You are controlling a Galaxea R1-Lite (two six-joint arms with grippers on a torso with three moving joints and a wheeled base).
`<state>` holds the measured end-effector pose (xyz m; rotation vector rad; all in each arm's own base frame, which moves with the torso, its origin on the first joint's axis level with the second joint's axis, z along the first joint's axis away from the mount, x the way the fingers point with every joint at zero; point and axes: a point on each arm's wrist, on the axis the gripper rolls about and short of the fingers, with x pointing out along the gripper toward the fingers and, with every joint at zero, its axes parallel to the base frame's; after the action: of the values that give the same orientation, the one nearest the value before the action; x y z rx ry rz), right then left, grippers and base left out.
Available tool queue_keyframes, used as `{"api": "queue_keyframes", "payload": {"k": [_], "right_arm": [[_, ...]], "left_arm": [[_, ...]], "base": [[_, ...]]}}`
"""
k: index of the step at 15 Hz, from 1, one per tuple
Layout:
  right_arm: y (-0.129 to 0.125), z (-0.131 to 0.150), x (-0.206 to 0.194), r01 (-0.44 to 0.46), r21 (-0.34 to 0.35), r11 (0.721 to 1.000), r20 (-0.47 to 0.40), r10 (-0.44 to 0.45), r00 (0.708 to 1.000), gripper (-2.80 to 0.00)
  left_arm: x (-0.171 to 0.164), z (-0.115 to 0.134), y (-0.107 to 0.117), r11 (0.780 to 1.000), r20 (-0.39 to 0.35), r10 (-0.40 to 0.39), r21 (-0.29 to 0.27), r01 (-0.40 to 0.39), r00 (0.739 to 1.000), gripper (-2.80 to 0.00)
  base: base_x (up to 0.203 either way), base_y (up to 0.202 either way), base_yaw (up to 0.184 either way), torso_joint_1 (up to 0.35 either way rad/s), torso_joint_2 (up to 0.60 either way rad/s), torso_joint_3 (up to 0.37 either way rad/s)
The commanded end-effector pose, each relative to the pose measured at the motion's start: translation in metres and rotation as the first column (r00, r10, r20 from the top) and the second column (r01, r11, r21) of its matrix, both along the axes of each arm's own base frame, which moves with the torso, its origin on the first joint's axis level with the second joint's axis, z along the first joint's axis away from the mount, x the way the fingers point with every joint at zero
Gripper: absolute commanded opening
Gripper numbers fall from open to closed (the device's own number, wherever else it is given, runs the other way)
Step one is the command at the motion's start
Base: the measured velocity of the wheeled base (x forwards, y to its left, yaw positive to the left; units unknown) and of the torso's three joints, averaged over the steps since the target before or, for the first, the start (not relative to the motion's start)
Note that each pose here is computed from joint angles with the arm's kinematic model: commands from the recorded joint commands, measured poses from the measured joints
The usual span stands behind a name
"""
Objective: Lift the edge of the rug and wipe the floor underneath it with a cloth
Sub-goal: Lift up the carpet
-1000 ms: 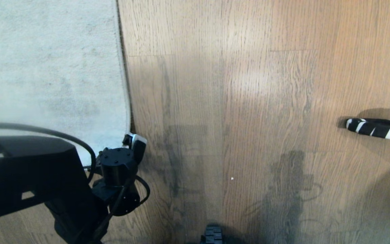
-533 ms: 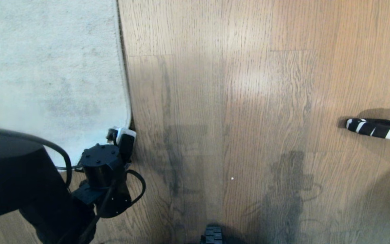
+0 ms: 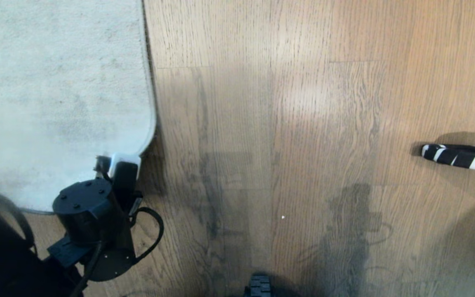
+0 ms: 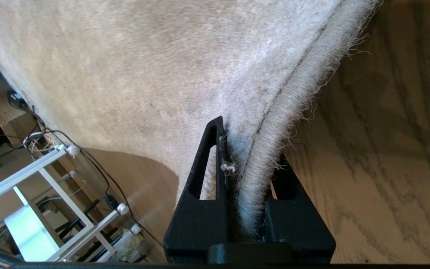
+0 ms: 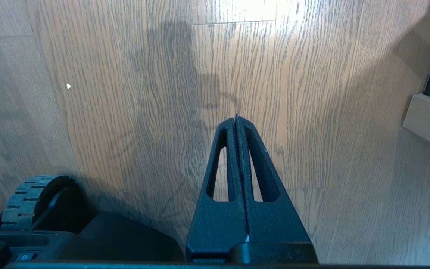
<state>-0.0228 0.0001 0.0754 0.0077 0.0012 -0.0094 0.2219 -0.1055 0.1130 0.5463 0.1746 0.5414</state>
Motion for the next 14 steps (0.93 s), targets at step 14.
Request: {"api": "queue_keyframes", "payload": {"k": [14], "right_arm": [[0.000, 0.000, 0.000, 0.000, 0.000, 1.000, 0.001, 0.000, 1.000, -2.80]], "left_arm": [[-0.043, 0.037, 0.028, 1.000, 0.094, 0.022, -0.014, -0.021, 0.995, -2.80]], "base": [[0.000, 0.000, 0.000, 0.000, 0.00, 0.000]]}}
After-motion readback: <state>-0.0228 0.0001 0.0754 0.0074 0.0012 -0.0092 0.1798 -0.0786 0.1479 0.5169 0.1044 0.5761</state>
